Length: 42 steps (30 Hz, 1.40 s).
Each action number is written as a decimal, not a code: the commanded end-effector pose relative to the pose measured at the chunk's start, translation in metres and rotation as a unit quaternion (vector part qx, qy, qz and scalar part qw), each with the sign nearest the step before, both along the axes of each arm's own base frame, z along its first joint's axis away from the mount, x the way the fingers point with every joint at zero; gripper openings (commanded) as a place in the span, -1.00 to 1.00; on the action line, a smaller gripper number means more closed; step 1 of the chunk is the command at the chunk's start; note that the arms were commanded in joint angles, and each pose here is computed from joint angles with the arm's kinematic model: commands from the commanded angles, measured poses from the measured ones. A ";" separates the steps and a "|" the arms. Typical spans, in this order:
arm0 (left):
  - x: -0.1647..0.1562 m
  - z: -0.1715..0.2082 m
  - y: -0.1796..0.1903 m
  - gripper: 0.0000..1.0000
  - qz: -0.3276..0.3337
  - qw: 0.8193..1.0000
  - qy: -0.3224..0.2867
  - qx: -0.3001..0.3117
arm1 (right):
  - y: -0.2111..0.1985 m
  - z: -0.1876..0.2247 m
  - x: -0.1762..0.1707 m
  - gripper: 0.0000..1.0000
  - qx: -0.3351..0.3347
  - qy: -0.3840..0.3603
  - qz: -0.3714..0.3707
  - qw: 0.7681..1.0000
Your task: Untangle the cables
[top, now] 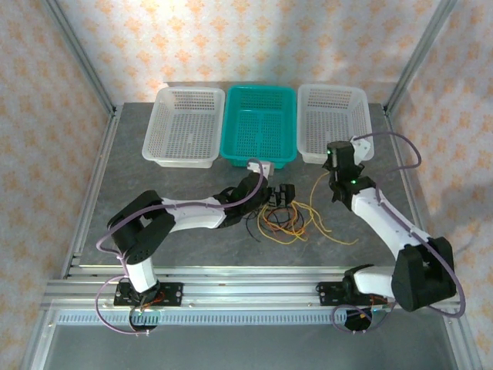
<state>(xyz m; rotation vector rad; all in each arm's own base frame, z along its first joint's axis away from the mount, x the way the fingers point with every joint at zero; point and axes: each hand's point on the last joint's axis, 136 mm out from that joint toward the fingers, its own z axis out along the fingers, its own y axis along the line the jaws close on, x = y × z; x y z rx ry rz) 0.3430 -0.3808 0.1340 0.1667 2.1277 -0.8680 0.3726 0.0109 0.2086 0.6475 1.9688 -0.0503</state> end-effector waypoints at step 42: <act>0.038 0.030 -0.080 -0.57 -0.201 0.976 -0.034 -0.081 | 0.055 0.059 0.012 -1.00 0.096 -0.077 0.141 0.982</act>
